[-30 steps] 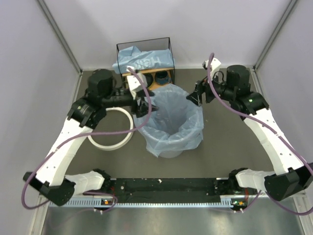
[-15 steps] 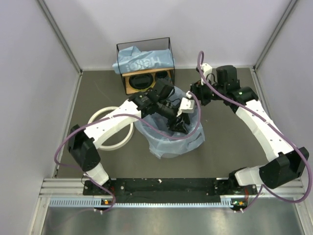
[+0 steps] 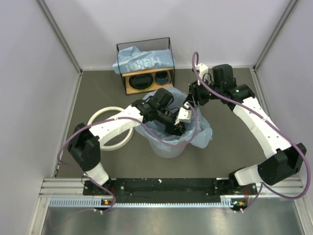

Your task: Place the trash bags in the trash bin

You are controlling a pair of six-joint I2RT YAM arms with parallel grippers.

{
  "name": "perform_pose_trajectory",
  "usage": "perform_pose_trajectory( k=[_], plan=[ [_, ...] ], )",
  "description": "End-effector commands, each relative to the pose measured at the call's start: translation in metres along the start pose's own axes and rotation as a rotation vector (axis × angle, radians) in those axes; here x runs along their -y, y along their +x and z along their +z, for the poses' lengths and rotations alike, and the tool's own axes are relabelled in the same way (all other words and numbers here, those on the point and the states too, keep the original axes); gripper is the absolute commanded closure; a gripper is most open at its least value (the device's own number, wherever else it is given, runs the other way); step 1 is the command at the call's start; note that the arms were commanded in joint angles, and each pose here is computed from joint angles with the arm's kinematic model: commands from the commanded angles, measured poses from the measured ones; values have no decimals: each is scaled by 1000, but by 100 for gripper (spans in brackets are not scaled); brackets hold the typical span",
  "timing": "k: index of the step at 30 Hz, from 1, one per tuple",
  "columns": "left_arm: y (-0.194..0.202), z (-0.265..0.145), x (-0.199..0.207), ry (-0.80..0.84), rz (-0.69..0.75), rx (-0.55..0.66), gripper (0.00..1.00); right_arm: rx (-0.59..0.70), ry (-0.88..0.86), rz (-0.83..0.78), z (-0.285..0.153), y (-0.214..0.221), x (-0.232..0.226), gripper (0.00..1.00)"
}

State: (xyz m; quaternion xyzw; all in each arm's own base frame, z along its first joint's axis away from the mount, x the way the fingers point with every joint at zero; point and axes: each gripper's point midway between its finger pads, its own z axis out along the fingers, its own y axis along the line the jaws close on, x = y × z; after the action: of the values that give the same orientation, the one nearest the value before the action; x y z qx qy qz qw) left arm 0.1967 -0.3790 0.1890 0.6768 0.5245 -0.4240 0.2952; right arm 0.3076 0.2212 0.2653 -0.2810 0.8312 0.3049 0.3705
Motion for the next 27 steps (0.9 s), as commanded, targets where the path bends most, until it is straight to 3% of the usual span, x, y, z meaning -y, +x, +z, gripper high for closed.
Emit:
perform_pose_trajectory(
  k=[1, 3, 5, 8, 10, 16, 20, 27],
  plan=[
    [-26, -13, -2, -47, 113, 53, 67, 38, 35, -118, -4, -21, -5, 54],
    [-44, -22, -5, -89, 131, 86, 59, 44, 44, -121, -5, -24, -3, 51],
    [-61, -34, -4, -124, 126, 114, 45, 59, 40, -129, -8, -30, -7, 40],
    [-87, -55, -2, -170, 118, 155, 38, 90, 34, -123, -19, -41, -12, 35],
    [-94, -65, 5, -175, 99, 162, 37, 111, 32, -91, -27, -46, -15, 34],
    [-108, -110, 38, -227, 171, 157, 32, 166, -29, 4, -59, -47, -25, 19],
    [-102, -125, 63, -257, 181, 155, 30, 142, -57, 129, -83, -8, -32, 17],
    [-111, -109, 81, -162, 149, 191, 32, 108, -165, 419, -111, 58, -41, 17]
  ],
)
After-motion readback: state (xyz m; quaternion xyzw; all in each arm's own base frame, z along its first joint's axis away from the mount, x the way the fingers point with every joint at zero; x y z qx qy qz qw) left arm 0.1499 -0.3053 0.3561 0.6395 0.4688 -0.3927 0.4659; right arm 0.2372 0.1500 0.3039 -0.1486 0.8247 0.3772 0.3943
